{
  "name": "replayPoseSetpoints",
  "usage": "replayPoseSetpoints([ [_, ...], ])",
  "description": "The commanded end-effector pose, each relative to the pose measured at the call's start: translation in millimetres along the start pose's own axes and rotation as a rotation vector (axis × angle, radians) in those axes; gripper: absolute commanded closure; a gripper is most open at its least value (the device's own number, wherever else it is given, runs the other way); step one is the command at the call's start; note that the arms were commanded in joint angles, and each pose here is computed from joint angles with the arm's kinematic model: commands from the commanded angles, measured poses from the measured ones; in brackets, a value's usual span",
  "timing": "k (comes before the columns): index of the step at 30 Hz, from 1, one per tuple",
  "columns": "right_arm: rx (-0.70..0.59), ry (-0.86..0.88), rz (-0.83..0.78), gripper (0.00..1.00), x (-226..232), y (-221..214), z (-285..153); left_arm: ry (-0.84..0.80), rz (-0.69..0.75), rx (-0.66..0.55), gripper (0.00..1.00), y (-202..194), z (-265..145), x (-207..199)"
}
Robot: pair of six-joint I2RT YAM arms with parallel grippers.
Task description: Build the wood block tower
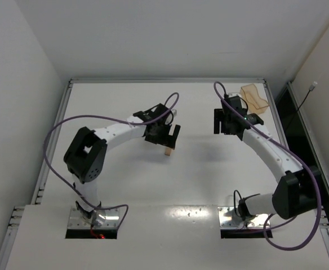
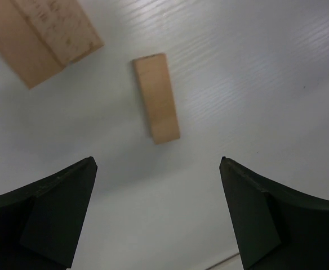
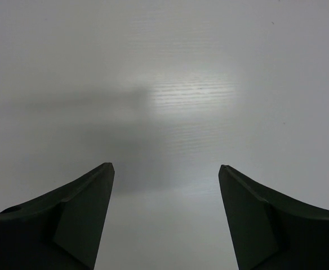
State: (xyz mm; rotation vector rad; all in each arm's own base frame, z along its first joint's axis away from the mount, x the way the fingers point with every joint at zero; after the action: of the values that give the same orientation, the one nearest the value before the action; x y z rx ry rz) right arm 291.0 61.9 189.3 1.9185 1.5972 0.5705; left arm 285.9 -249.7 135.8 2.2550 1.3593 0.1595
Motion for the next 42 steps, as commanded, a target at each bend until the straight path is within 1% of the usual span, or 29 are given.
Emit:
replayPoseSetpoints([
  [1,0.028,-0.075,0.025,0.31,-28,-11,-2,-0.046,-0.039,-0.075,0.12,33,2,-23],
  [2,0.038,-0.086,0.029,0.31,-31,-14,0,-0.056,-0.027,-0.083,0.14,38,3,-30],
  [3,0.027,-0.099,0.029,0.31,-36,-12,-2,-0.029,-0.039,-0.057,0.18,35,13,-27],
  [5,0.057,-0.137,0.025,0.33,-47,-20,2,-0.006,-0.039,-0.048,0.25,34,22,-30],
  [6,0.048,-0.135,0.029,0.33,-47,-19,0,-0.002,-0.040,-0.035,0.29,32,27,-29],
  [12,0.049,-0.137,0.048,0.33,-57,-12,-1,0.039,-0.052,0.009,0.34,23,48,-27],
  [19,0.063,-0.113,0.097,0.33,-63,2,4,0.096,-0.043,0.033,0.38,16,59,-24],
  [23,0.086,-0.077,0.113,0.33,-63,0,7,0.101,-0.042,0.052,0.46,12,65,-22],
  [26,0.097,-0.083,0.127,0.33,-67,-1,10,0.101,-0.042,0.052,0.52,11,69,-22],
  [27,0.089,-0.081,0.129,0.31,-67,1,11,0.097,-0.034,0.053,0.55,10,69,-26],
  [28,0.089,-0.081,0.129,0.29,-67,1,11,0.100,-0.034,0.064,0.59,7,70,-25],
  [30,0.084,-0.106,0.135,0.23,-72,2,11,0.099,-0.024,0.078,0.59,0,72,-28],
  [32,0.085,-0.125,0.133,0.23,-76,-1,13,0.096,-0.016,0.081,0.61,-3,74,-31],
  [33,0.082,-0.137,0.132,0.20,-78,0,13,0.098,-0.016,0.089,0.61,-6,74,-30],
  [34,0.075,-0.161,0.131,0.18,-80,-2,15,0.101,-0.016,0.098,0.64,-8,77,-29],
  [35,0.062,-0.174,0.144,0.15,-81,0,15,0.101,-0.016,0.098,0.64,-8,77,-29],
  [36,0.071,-0.177,0.151,0.10,-81,-4,17,0.101,-0.016,0.098,0.67,-8,77,-29],
  [37,0.079,-0.188,0.148,0.08,-82,-5,19,0.104,-0.015,0.107,0.70,-11,80,-28],
  [38,0.070,-0.186,0.159,0.08,-81,-3,20,0.104,-0.015,0.107,0.78,-11,80,-28],
  [39,0.071,-0.186,0.147,0.12,-81,-3,20,0.104,-0.015,0.107,0.84,-11,80,-28],
  [40,0.068,-0.163,0.149,0.16,-81,-2,21,0.101,-0.016,0.097,0.98,-8,77,-29],
  [41,0.073,-0.147,0.136,0.20,-80,-2,21,0.106,-0.015,0.082,1.00,-4,76,-30],
  [42,0.081,-0.117,0.124,0.25,-78,-3,21,0.101,-0.016,0.066,1.00,0,70,-31],
])
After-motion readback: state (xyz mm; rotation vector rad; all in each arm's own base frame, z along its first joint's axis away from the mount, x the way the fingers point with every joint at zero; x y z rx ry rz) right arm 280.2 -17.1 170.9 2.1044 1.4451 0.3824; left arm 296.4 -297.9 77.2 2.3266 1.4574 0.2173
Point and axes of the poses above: each gripper's point midway between its finger pads, its own z axis out along the fingers, its own x axis along the line the jaws close on, y = z × x, the point moved 7 cm from there along -z, back along the fingers, and after that the axes turned 8 degrees about z, right-handed, at the moved point
